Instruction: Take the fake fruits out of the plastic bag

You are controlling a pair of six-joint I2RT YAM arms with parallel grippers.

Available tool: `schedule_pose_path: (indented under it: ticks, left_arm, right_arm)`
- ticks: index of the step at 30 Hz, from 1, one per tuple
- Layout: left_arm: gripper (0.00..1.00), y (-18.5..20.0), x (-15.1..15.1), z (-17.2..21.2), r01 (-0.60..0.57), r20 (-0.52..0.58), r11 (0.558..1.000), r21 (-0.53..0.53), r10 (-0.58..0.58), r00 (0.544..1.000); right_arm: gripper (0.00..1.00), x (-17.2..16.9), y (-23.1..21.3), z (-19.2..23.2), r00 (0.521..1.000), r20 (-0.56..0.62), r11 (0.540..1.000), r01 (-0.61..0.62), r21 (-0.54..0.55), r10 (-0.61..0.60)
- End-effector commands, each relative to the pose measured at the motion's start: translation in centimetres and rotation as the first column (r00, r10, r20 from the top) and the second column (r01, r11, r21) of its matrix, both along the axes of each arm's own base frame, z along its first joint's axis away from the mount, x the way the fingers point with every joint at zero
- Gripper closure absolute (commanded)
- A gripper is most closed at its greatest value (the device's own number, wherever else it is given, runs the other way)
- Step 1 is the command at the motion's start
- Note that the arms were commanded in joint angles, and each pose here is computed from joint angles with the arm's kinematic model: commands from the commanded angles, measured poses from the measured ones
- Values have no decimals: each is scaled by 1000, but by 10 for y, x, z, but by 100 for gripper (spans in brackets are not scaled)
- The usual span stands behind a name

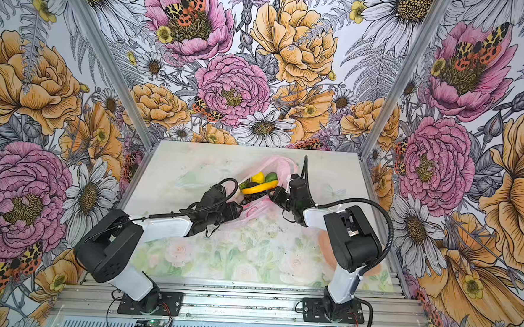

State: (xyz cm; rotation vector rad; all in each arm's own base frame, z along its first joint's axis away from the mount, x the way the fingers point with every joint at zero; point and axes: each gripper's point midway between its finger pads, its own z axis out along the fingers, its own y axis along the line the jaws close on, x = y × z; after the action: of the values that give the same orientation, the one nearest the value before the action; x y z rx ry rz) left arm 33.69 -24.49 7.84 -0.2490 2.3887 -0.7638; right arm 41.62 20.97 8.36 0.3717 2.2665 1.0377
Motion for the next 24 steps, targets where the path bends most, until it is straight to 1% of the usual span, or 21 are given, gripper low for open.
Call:
schedule_pose_path:
  ticks: [1,4,7,9,13,18,21,24]
  left_arm:
    - [35,18,7,26,-74,52,997,32,72,996]
    - [32,23,7,42,-98,67,995,34,95,993]
    - [31,23,8,51,-115,56,993,12,114,992]
    - [30,26,7,52,-145,21,989,10,144,989]
    - [28,33,10,50,-206,-51,978,9,206,977]
    - [28,30,22,48,-232,-102,971,63,237,966]
    - [26,25,25,48,-228,-119,968,101,240,963]
    - [20,28,20,46,-227,-127,962,153,247,961]
  right_arm:
    - [67,-5,-11,-11,1000,-16,998,25,-50,-26]
    - [79,-10,-9,-14,1000,-13,998,8,-67,-9]
    - [83,-13,2,-9,1000,6,996,-12,-91,12]
    - [86,-14,9,-3,1000,25,995,-12,-101,15]
    - [89,-18,28,9,996,71,986,-35,-166,47]
    - [92,-25,53,14,991,90,974,-76,-214,97]
    - [93,-28,54,13,991,92,967,-70,-247,95]
    - [95,-29,45,13,993,94,961,-43,-274,71]
